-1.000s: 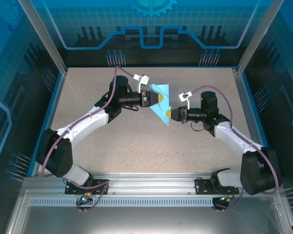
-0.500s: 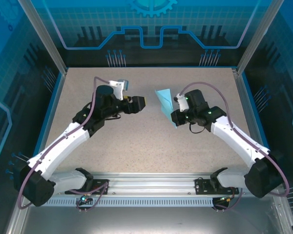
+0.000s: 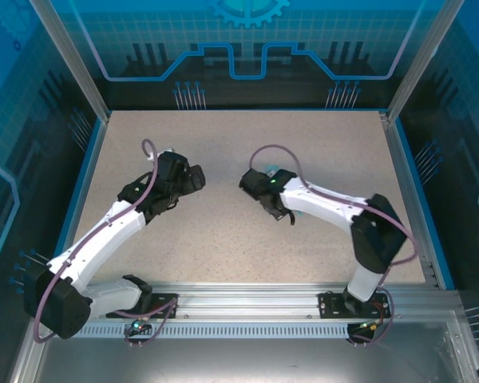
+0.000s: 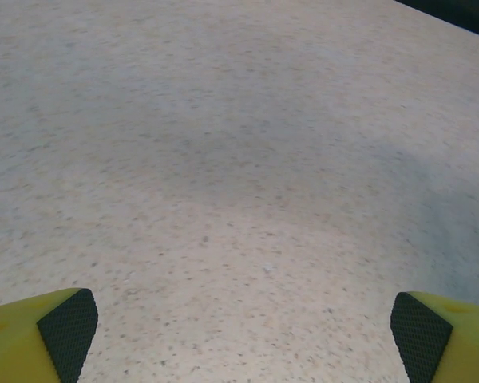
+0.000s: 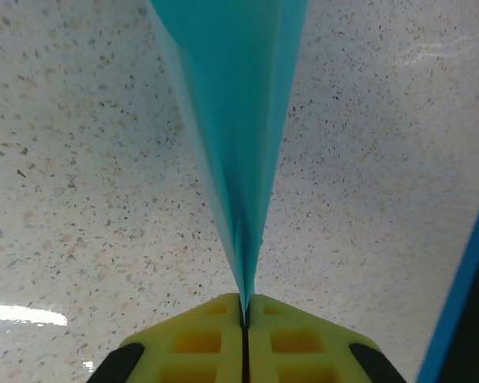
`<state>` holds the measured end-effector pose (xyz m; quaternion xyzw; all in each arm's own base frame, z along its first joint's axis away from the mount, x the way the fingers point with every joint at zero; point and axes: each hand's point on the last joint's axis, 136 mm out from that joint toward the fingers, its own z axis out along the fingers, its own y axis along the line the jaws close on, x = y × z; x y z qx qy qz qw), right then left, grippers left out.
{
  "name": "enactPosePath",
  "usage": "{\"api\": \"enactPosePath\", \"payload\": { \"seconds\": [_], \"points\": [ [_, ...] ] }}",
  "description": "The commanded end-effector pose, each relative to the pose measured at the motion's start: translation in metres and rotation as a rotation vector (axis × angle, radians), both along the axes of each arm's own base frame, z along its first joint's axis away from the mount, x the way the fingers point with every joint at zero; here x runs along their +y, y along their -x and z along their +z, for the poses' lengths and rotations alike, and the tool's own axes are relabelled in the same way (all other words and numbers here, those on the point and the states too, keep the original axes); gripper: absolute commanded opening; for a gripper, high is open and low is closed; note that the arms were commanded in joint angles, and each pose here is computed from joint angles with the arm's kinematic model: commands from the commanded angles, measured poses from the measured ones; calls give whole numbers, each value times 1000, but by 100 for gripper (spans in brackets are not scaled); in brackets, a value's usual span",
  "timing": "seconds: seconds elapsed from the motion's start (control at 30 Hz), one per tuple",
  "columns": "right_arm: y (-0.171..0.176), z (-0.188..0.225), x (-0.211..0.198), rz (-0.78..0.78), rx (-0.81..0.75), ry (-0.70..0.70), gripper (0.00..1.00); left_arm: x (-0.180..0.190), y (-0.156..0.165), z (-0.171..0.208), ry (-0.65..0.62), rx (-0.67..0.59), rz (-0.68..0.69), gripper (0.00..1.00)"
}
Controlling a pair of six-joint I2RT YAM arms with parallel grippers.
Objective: Fold a paper plane with a square sheet of paper (fold left side to right side)
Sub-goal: Turn over the paper at the center of the table, then pick up the paper from the center of the table.
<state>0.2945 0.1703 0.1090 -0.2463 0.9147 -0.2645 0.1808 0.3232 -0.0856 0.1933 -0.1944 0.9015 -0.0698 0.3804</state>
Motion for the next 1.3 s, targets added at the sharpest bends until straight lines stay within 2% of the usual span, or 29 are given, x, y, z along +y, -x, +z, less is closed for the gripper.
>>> {"api": "enactPosePath", "payload": {
  "seconds": [0.0, 0.17, 0.33, 0.47, 0.7, 0.83, 1.07, 1.27],
  "points": [
    [2, -4, 4, 46, -13, 206, 8, 21, 13, -11, -3, 35, 91, 98],
    [1, -38, 24, 97, 54, 350, 8, 30, 16, -15, 2, 49, 105, 98],
    [9, -62, 40, 119, 122, 339, 12, 30, 16, -18, 16, 58, 96, 98],
    [19, -70, 55, 148, 173, 268, 32, 27, 15, -22, 21, 68, 77, 98],
    [46, -53, 85, 171, 243, -56, 71, 12, 7, -28, 73, 81, 19, 99],
    [58, -25, 87, 189, 231, -200, 90, -17, -2, -34, 183, 88, -82, 98],
    [49, 0, 61, 126, 221, -509, 98, -88, -18, -52, 461, 133, -309, 99],
    [30, -2, 21, -32, 224, -820, 99, -126, -20, -70, 541, 193, -388, 98]
  ]
}}
